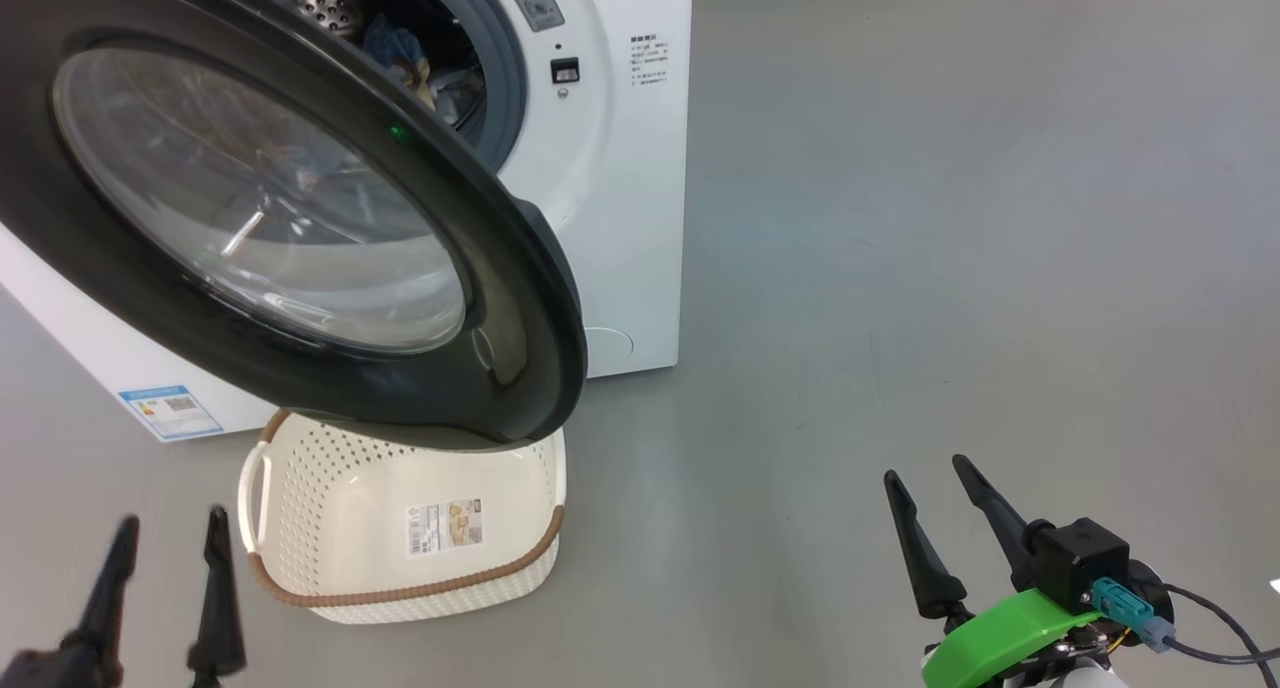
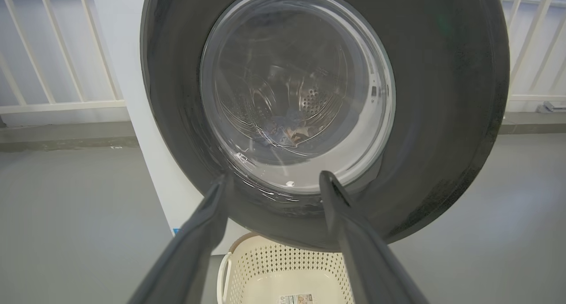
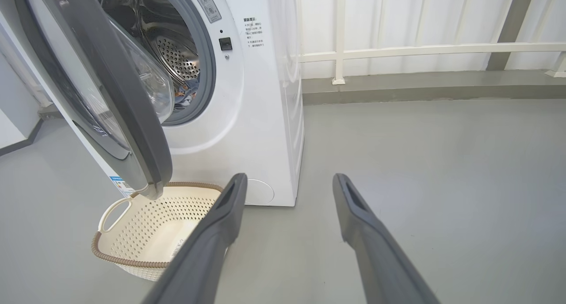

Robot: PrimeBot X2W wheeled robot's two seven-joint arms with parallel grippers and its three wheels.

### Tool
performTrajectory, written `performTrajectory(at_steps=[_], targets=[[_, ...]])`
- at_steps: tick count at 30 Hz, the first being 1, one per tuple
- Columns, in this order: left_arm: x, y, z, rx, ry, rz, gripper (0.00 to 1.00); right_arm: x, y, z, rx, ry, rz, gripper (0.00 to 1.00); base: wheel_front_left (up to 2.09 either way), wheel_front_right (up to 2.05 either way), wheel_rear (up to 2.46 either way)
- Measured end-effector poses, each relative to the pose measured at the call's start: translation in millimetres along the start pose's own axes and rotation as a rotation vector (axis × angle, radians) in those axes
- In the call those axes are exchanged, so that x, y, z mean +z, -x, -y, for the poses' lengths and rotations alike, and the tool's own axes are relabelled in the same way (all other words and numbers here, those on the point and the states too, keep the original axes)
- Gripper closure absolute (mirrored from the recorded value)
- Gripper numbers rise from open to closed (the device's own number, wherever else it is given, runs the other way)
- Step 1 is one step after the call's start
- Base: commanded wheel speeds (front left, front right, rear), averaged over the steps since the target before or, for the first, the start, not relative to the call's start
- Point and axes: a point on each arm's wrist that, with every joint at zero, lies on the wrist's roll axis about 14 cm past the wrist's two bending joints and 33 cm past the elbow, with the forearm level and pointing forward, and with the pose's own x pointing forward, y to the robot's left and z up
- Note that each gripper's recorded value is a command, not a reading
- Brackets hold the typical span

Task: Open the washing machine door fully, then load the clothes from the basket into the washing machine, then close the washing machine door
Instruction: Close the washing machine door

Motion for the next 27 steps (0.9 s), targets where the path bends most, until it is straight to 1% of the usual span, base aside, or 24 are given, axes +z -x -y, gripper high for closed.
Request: performTrajectory(at_steps=[6, 15, 27], targets=[[-19, 10, -5, 0.042, 0.026, -0.054, 0.00, 0, 1, 2, -0.011, -0.024, 0.002, 0.00, 0.00, 0.00, 0.00], [-37, 19, -4, 0.056, 0.030, -0.110, 0.00, -2, 0, 2, -0.011, -0.024, -0.003, 0.00, 0.00, 0.00, 0.00], [-42, 21, -7, 0.070, 0.024, -0.127, 0.00, -3, 0, 2, -0.011, -0.024, -0.006, 0.00, 0.00, 0.00, 0.00]])
